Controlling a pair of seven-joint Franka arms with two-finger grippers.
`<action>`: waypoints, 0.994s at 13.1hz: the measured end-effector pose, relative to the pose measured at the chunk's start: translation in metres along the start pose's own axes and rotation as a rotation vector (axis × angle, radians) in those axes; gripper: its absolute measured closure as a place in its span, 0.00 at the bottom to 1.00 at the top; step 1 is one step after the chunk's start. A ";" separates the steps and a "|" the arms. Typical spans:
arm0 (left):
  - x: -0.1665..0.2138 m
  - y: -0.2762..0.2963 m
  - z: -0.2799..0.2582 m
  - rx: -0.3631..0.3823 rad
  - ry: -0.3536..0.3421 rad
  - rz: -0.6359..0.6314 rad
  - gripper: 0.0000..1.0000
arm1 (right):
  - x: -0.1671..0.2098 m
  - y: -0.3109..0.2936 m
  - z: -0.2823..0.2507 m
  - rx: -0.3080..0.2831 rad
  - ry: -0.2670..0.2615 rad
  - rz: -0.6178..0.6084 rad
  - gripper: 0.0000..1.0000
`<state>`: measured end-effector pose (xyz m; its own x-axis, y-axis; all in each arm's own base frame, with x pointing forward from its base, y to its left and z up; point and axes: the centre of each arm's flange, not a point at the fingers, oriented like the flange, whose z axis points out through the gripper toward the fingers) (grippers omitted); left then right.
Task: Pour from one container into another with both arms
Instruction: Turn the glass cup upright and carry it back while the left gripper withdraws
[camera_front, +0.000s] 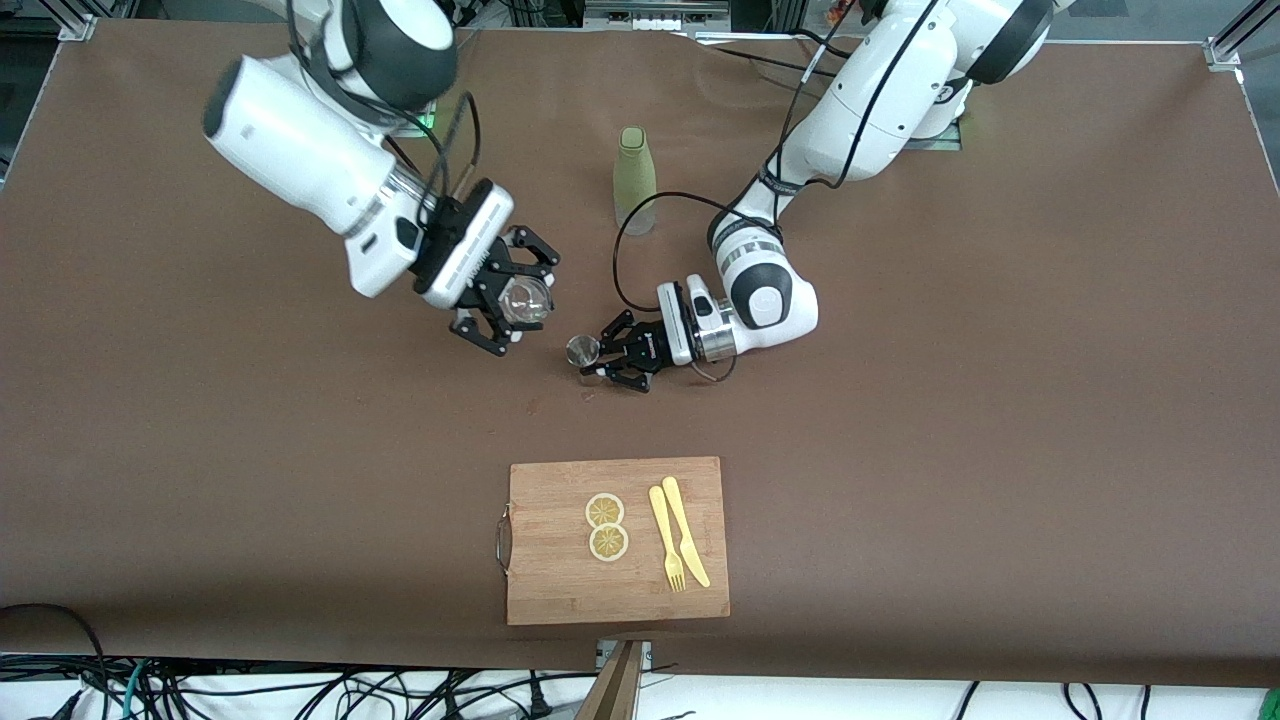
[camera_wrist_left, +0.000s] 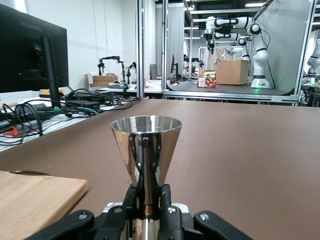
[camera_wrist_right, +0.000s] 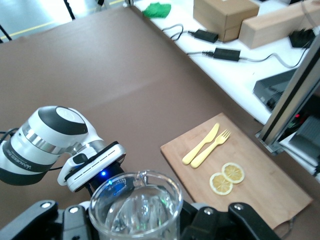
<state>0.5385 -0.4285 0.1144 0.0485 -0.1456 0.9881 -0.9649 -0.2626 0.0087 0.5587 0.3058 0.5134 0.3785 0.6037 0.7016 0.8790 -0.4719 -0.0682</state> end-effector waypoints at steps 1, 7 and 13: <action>0.001 -0.006 -0.005 0.010 0.000 -0.001 0.79 | 0.006 0.002 -0.019 -0.018 0.023 -0.002 0.72; 0.010 -0.032 -0.074 0.007 -0.062 0.040 0.79 | -0.018 0.051 -0.072 -0.088 0.038 0.038 0.72; -0.019 -0.058 -0.209 -0.195 -0.047 0.079 0.79 | -0.096 0.124 -0.075 0.043 0.015 0.007 0.72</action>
<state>0.5398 -0.2108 0.1270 -0.0220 -0.2043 0.9787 -0.9976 -0.0598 -0.0349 0.6092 0.1416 0.4904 0.3811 0.5907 0.7112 0.8880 -0.4480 -0.1037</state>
